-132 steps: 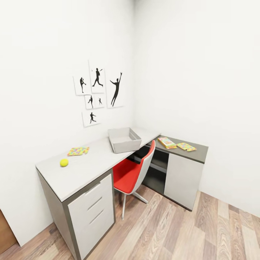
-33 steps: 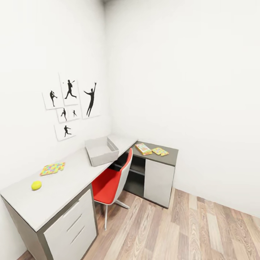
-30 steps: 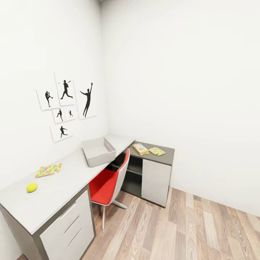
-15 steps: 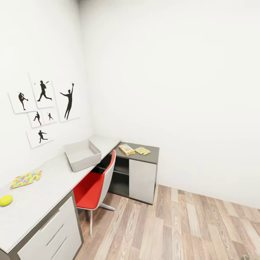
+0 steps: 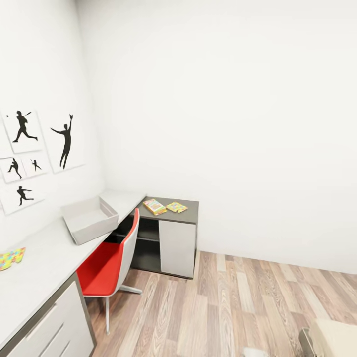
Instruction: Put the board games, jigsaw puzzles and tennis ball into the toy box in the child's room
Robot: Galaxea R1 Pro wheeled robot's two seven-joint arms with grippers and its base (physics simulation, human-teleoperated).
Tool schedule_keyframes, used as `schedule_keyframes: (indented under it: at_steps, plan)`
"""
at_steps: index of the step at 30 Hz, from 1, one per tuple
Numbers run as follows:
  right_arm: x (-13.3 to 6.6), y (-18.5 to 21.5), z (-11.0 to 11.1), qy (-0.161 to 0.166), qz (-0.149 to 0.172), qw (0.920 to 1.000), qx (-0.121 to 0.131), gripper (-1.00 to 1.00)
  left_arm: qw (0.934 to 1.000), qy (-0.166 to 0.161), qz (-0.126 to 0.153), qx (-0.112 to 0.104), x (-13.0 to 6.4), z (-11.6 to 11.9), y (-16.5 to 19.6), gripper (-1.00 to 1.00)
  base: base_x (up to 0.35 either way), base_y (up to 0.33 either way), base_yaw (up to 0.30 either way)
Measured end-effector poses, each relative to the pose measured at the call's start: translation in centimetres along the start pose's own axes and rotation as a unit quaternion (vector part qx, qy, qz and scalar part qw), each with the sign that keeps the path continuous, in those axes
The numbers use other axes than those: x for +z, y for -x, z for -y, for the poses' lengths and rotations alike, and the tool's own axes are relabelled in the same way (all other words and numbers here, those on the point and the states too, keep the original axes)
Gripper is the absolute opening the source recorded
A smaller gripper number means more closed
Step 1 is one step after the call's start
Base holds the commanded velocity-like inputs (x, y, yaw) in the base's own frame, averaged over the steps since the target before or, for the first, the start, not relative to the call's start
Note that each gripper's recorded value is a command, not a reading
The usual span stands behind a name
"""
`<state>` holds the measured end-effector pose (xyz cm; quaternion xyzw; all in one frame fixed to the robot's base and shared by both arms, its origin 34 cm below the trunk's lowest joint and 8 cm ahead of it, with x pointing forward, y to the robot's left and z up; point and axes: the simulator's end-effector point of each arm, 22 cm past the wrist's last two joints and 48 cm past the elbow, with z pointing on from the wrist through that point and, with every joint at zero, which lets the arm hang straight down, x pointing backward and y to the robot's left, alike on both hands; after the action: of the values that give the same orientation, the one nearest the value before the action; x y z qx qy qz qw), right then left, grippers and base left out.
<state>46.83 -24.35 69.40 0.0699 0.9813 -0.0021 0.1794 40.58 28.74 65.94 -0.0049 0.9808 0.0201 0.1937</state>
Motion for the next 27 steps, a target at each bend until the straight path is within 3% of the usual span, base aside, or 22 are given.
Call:
schedule_keyframes:
  at_steps: [9, 20, 27]
  plan:
    - [-0.8, 0.1, 0.1, -0.001, 0.004, 1.0, -0.001, 1.0, 1.0, 0.0, 0.0, 0.0, -0.8, -0.1, -0.1, 1.0, -0.013, 0.0, -0.28]
    - [-1.6, -0.1, 0.3, -0.002, 0.007, 1.0, 0.0, 1.0, 1.0, -0.001, -0.001, -0.002, -1.7, -0.1, -0.2, 1.0, -0.237, 0.0, -0.279]
    - [-2.1, 0.0, -0.2, 0.002, 0.014, 0.9999, 0.0, 1.0, 1.0, -0.001, -0.001, -0.002, -2.1, -0.1, -0.3, 1.0, -0.065, 0.0, -0.166]
